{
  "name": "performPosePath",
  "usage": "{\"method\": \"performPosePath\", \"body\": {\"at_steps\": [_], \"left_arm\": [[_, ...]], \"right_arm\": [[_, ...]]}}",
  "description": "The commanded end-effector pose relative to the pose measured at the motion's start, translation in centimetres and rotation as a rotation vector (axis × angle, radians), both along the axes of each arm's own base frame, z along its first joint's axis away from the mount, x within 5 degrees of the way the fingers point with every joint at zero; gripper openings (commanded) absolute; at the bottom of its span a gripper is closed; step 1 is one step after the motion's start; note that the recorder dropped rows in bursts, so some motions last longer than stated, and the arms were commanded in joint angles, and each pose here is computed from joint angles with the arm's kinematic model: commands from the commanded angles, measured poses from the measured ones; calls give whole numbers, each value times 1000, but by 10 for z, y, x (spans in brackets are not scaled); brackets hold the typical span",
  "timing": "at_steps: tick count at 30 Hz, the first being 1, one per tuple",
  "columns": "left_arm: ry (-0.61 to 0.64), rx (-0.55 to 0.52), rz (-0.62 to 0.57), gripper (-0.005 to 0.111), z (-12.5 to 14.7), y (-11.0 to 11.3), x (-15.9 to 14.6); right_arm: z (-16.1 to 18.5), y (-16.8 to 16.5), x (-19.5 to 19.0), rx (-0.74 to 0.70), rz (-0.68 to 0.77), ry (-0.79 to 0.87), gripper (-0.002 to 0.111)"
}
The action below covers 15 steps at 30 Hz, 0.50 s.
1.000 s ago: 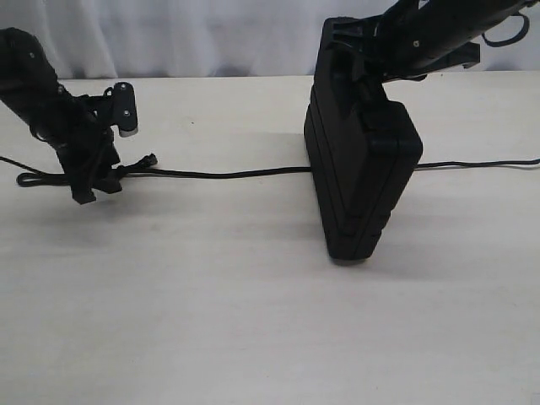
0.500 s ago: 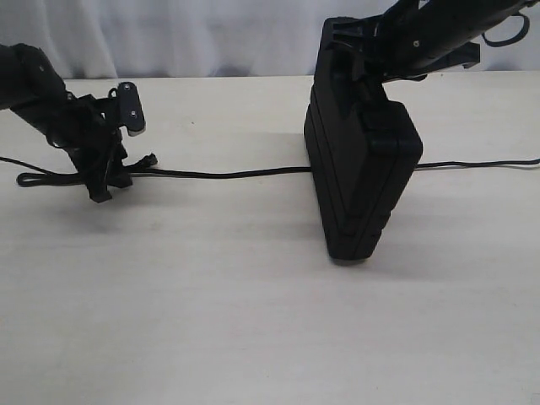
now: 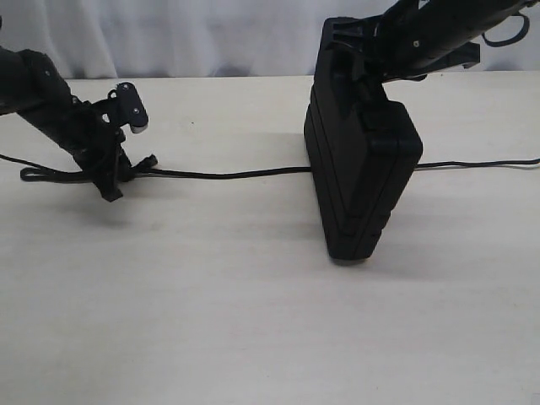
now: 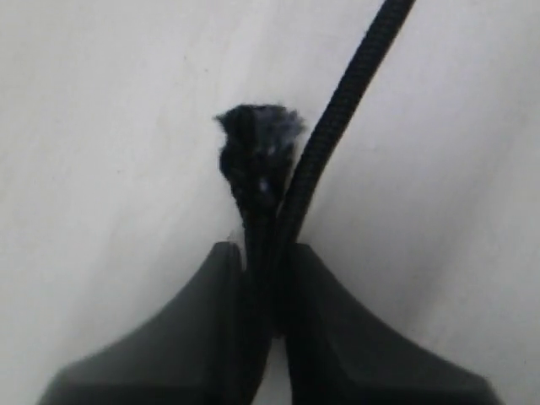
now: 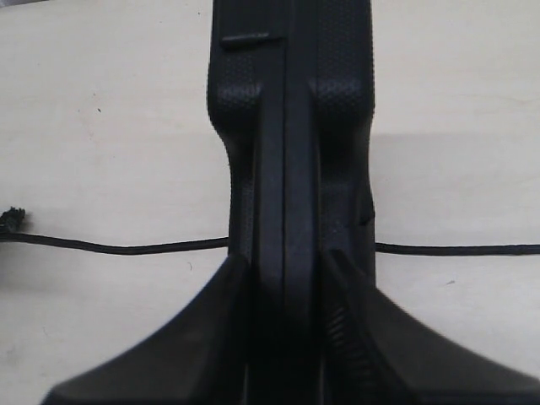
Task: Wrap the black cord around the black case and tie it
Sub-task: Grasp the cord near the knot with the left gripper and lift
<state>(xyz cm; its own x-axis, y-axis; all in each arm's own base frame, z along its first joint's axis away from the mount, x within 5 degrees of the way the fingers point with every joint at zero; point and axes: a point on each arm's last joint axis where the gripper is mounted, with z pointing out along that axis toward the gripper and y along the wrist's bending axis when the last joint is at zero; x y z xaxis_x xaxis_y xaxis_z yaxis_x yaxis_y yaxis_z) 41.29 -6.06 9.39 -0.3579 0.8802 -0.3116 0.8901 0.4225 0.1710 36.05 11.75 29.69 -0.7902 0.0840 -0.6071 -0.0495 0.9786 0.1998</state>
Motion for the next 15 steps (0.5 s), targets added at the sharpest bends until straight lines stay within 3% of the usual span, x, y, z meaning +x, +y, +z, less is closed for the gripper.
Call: {"method": "performPosePath", "body": {"at_steps": [1,6,10,12,15], "left_arm": [[207,-44,155,0,-22,-3,-15],[285,-140,510,0,-21,-5,-14],[448,-297,733,0,-14,-17,-17],[544,-373,762,3,-8,-25,-18],[667,-485,772,21,3,-36,-19]], "right_arm": [[7,1,2,24,-5,-45,4],[7,1,2,24,-5,-45,4],[7,1,2,24,-5,-45,4],[7,1,2,24,-5,-45,4],[7,1,2,24,-5,-45,4]]}}
